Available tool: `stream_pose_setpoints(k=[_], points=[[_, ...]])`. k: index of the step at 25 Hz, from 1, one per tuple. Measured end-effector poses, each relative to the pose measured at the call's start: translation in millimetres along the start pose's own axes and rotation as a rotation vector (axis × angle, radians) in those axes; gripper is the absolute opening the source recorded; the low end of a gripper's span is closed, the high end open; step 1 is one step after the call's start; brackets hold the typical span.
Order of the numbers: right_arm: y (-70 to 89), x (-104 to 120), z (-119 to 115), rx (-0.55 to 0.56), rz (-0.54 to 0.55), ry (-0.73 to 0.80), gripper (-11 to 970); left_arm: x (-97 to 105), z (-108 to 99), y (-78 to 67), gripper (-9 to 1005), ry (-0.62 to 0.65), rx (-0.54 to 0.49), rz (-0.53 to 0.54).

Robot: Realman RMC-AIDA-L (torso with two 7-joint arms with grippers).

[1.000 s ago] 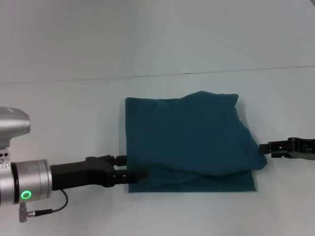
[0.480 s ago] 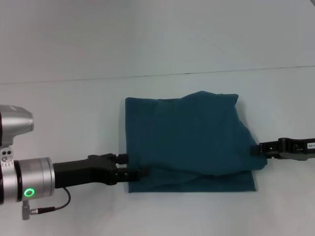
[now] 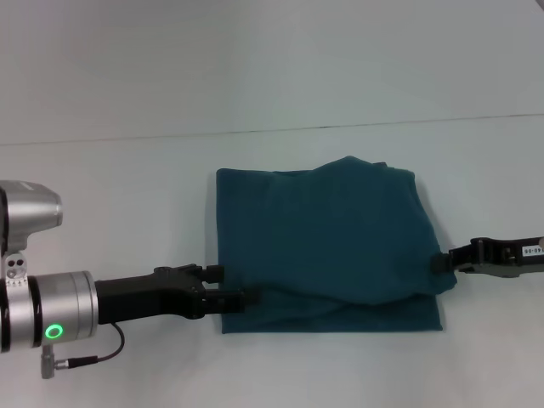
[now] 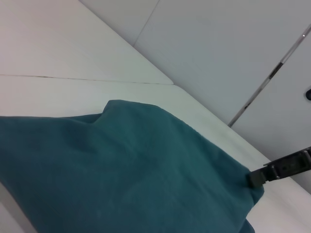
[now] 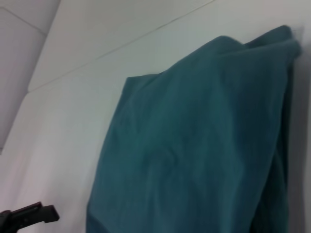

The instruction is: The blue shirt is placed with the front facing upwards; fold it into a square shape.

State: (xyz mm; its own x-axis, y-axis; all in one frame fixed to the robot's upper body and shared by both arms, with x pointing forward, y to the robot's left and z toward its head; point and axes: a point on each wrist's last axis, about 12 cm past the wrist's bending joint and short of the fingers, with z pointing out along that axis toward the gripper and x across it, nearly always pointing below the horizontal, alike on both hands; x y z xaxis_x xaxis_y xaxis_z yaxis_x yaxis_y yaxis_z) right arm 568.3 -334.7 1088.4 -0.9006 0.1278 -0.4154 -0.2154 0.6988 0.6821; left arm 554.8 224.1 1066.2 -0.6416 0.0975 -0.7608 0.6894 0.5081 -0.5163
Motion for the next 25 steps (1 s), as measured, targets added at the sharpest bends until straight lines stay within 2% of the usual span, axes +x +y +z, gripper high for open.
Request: stream_pose_setpoints(k=[7,12,19,25], points=[[5.1,-7.0,-8.5,-0.061,-0.019,-0.064,72,-0.1,0.1,0.2,963,0.0,-0.002,0.001],[10.4,-20.1,-11.7,-0.078,-0.049,-0.108,6,-0.7,0.4,0.4,963,-0.001,-0.004,0.002],[15.0,-28.7,-14.1,-0.074,-0.071,-0.116,7,-3.7,1.1,0.5,963,-0.002,-0.003,0.009],[10.6,-20.6,-16.9,-0.073,-0.057,-0.09,6,-6.3,1.8,0.3,964,-0.007,0.0,0.011]])
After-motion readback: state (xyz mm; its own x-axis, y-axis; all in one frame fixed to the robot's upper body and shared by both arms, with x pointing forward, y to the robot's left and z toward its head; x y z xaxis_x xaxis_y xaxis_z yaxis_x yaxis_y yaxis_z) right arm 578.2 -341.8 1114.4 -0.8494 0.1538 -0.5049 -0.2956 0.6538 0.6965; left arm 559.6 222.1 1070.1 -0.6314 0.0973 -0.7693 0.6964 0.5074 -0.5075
